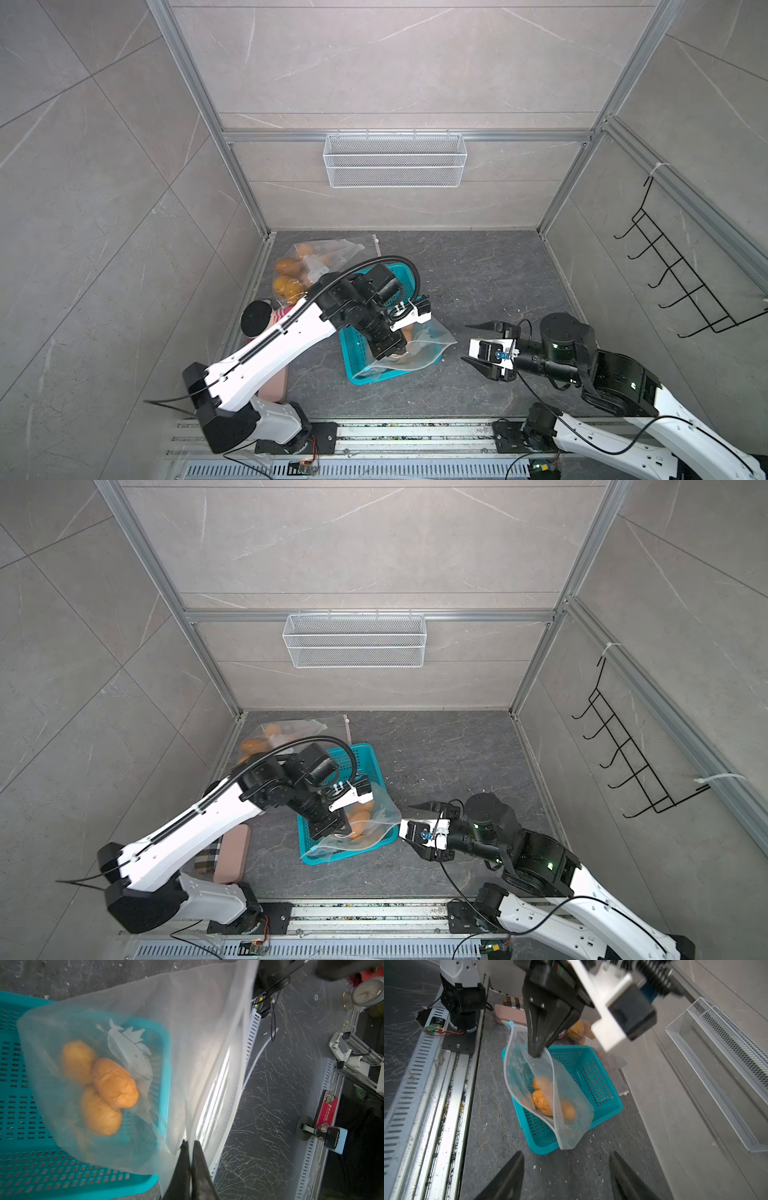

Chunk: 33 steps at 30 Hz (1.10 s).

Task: Put the potatoes into a zipper bag and zip it
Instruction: Adjust the zipper food storage bag in the basket.

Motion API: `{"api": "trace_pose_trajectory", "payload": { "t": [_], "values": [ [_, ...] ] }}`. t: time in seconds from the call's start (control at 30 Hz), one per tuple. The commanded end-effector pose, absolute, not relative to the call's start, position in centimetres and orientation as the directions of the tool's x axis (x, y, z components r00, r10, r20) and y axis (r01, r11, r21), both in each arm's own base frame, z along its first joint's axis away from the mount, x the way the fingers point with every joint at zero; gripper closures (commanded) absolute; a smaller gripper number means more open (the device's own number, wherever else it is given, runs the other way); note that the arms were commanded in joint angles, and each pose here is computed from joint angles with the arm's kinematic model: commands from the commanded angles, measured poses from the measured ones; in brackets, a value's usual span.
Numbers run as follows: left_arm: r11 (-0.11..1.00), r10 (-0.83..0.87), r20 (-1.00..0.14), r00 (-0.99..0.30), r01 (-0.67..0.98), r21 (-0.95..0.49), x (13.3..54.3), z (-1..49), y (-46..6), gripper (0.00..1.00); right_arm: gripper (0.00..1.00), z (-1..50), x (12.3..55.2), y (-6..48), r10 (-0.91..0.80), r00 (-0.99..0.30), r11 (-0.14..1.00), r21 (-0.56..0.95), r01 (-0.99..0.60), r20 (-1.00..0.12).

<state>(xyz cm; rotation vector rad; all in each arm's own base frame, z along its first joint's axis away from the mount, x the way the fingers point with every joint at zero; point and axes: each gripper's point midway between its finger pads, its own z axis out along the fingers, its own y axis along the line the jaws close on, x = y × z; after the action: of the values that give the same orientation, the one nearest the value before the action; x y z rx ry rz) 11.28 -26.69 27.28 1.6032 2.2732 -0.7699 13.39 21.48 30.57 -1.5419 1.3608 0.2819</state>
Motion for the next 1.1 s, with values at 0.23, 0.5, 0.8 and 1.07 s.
{"api": "trace_pose_trajectory", "payload": {
  "t": [0.23, 0.5, 0.8, 1.07],
  "values": [
    [0.21, 0.779, -0.533, -0.332, 0.938, -0.277, 10.9, 27.4, -27.2, 1.0, 0.35, 27.9, 13.8, 25.3, -0.63, 0.389, -0.041, -0.472, -0.881, -0.672],
    [0.223, 0.77, -0.548, -0.327, 0.943, -0.249, 11.0, 27.5, -26.6, 1.0, 0.69, 27.0, 13.6, 26.1, -0.624, 0.361, -0.052, -0.425, -0.904, -0.693],
    [0.231, 0.767, -0.551, -0.329, 0.942, -0.242, 11.0, 27.4, -26.4, 1.0, 1.0, 26.9, 13.1, 25.6, -0.62, 0.363, -0.057, -0.421, -0.905, -0.696],
    [0.363, 0.735, -0.571, -0.366, 0.923, -0.124, 13.9, 27.9, -25.7, 0.44, 1.0, 28.6, 15.5, 26.1, -0.563, 0.324, 0.128, -0.468, -0.875, -0.76]
  ]
}}
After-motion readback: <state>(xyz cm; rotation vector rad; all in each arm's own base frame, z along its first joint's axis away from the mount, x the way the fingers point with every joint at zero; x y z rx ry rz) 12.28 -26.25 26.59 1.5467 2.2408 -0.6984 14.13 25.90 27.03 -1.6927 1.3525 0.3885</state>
